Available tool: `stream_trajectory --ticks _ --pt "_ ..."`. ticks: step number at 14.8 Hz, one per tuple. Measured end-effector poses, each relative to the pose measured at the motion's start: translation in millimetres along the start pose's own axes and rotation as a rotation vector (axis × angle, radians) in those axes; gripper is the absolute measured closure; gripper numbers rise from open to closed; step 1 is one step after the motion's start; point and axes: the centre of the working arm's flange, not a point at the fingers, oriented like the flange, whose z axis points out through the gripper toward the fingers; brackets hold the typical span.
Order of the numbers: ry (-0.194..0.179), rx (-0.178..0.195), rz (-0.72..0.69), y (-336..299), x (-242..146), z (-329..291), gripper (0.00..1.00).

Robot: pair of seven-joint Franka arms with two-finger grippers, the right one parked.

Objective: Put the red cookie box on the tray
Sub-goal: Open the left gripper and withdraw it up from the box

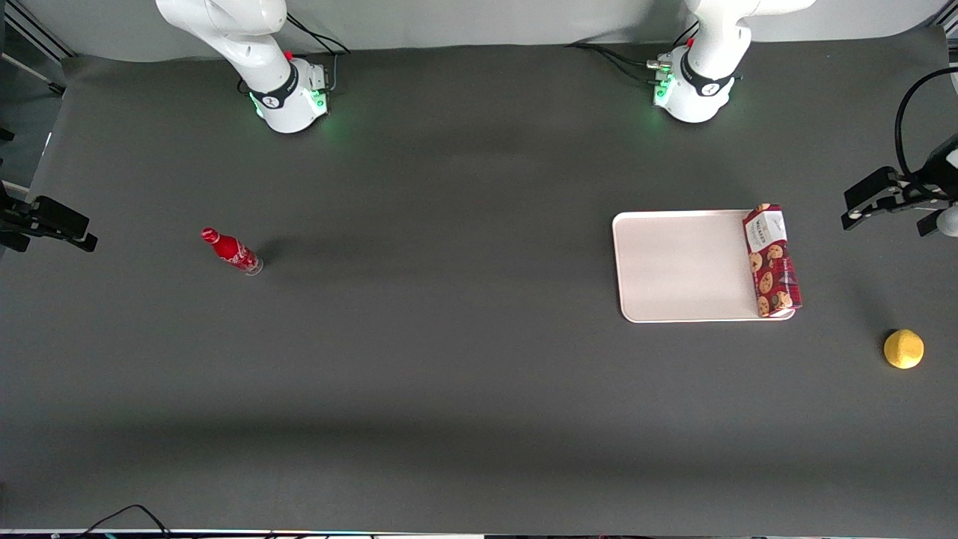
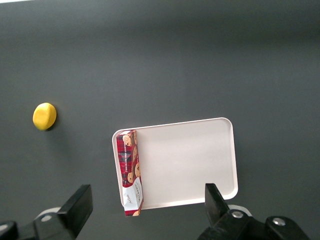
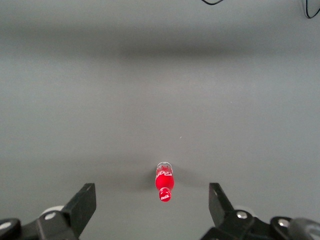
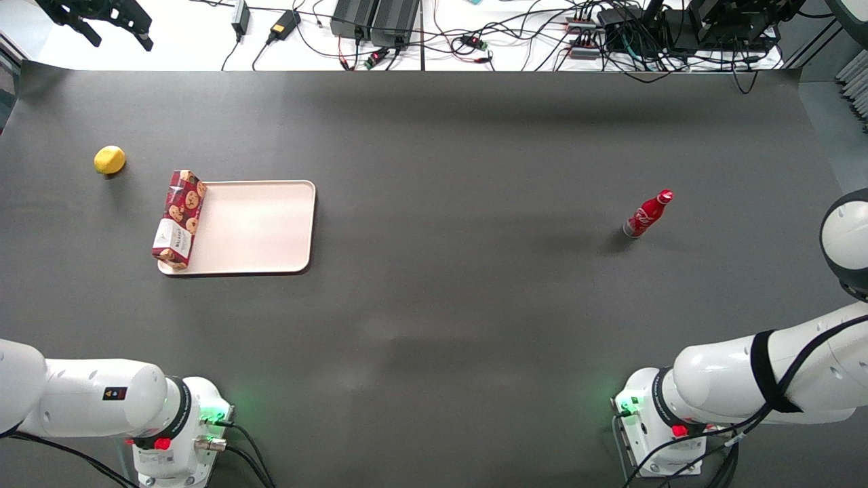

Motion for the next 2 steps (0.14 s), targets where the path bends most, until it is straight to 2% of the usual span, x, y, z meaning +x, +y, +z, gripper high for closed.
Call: stream_trajectory --ticks 2 --pt "-0.001 0.000 -0.035 -1.5 -1.8 -1.7 0.00"
